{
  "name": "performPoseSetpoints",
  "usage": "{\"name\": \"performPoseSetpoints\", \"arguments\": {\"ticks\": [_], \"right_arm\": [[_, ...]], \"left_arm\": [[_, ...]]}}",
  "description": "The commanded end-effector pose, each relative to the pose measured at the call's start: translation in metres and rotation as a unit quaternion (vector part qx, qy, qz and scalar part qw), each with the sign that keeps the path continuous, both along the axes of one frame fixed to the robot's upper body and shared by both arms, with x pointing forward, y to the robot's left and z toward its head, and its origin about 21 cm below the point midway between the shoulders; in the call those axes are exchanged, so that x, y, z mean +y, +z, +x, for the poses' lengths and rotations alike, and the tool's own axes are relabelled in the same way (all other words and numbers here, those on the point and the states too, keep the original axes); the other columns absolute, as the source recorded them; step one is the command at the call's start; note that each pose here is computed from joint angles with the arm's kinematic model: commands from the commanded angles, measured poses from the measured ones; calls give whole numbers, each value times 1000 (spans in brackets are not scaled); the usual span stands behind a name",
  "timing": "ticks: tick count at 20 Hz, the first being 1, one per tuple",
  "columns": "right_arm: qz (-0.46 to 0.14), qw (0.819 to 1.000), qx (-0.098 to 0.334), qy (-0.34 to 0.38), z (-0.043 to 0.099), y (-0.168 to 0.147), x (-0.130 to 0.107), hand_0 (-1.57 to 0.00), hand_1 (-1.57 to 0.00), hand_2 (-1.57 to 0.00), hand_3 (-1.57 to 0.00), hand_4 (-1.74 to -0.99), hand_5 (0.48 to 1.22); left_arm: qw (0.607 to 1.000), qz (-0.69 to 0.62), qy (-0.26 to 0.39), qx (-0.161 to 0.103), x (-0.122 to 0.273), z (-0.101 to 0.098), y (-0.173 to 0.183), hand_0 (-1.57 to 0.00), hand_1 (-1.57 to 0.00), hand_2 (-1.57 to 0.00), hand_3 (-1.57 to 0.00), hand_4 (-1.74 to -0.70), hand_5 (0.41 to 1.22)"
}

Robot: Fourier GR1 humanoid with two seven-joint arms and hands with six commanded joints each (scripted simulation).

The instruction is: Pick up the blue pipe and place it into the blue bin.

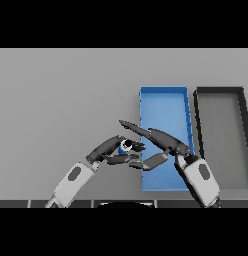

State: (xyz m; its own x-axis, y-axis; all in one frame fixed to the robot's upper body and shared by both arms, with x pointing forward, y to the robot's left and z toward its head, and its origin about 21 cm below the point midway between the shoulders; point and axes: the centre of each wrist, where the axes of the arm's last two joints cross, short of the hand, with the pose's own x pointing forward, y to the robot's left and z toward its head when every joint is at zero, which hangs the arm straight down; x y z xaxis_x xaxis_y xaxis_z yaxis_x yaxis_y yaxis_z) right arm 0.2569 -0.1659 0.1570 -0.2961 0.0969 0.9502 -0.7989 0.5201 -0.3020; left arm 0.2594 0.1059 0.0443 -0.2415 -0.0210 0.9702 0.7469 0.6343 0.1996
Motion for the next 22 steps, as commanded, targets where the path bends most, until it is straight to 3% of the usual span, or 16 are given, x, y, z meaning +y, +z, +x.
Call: {"name": "performPoseSetpoints", "arguments": {"ticks": [1,3,6,8,10,11,12,13,14,15,17,19,22], "right_arm": [[-2,1000,0,14,0,-1,5,1,1,1,1,-1230,532],[-5,1000,-6,27,6,1,18,1,1,1,1,-1225,529],[-7,999,-3,44,16,7,37,1,1,1,1,-1218,508],[-13,998,-1,56,25,11,46,-53,-84,-102,-46,-1245,506],[-23,997,-3,79,24,11,59,-345,-375,-379,-296,-1335,507],[-25,996,-5,81,27,14,61,-527,-534,-531,-440,-1362,508],[-28,995,-8,91,27,13,65,-718,-699,-739,-635,-1430,522],[-11,994,-7,104,30,14,68,-888,-873,-905,-768,-1486,550],[8,992,3,122,29,12,70,-1025,-1013,-1038,-868,-1530,606],[15,991,14,129,29,10,70,-1134,-1124,-1145,-957,-1562,666],[38,990,29,133,30,9,69,-1291,-1285,-1298,-1178,-1495,826],[57,990,14,131,31,6,68,-1392,-1388,-1396,-1320,-1452,968],[37,990,-30,136,29,6,72,-1479,-1477,-1482,-1442,-1457,1092]], "left_arm": [[1000,-2,-4,1,0,1,-1,-1571,-1571,-1571,-1525,-1741,1221],[1000,2,-7,8,0,-1,-3,-1571,-1571,-1571,-1536,-1741,1221],[1000,15,-2,-9,2,-1,-2,-1571,-1571,-1571,-1540,-1740,1221],[1000,6,-6,6,2,-3,-3,-1571,-1571,-1571,-1484,-1736,1221],[997,72,-6,-14,6,5,2,-1182,-1078,-1063,-1030,-1682,1221],[994,109,-12,0,8,5,2,-991,-878,-850,-824,-1552,1221],[992,123,-10,7,9,2,0,-818,-706,-680,-659,-1480,1221],[994,108,-4,10,6,1,1,-776,-706,-686,-583,-1533,1221],[994,106,5,3,6,2,2,-935,-879,-863,-781,-1574,1221],[995,95,10,14,5,0,0,-1063,-1017,-969,-939,-1607,1221],[997,69,9,27,5,1,1,-1246,-1217,-1115,-1166,-1655,1221],[998,43,6,34,2,2,-1,-1363,-1344,-1254,-1312,-1686,1221],[998,46,11,44,4,3,-1,-1464,-1455,-1372,-1438,-1713,1221]]}}
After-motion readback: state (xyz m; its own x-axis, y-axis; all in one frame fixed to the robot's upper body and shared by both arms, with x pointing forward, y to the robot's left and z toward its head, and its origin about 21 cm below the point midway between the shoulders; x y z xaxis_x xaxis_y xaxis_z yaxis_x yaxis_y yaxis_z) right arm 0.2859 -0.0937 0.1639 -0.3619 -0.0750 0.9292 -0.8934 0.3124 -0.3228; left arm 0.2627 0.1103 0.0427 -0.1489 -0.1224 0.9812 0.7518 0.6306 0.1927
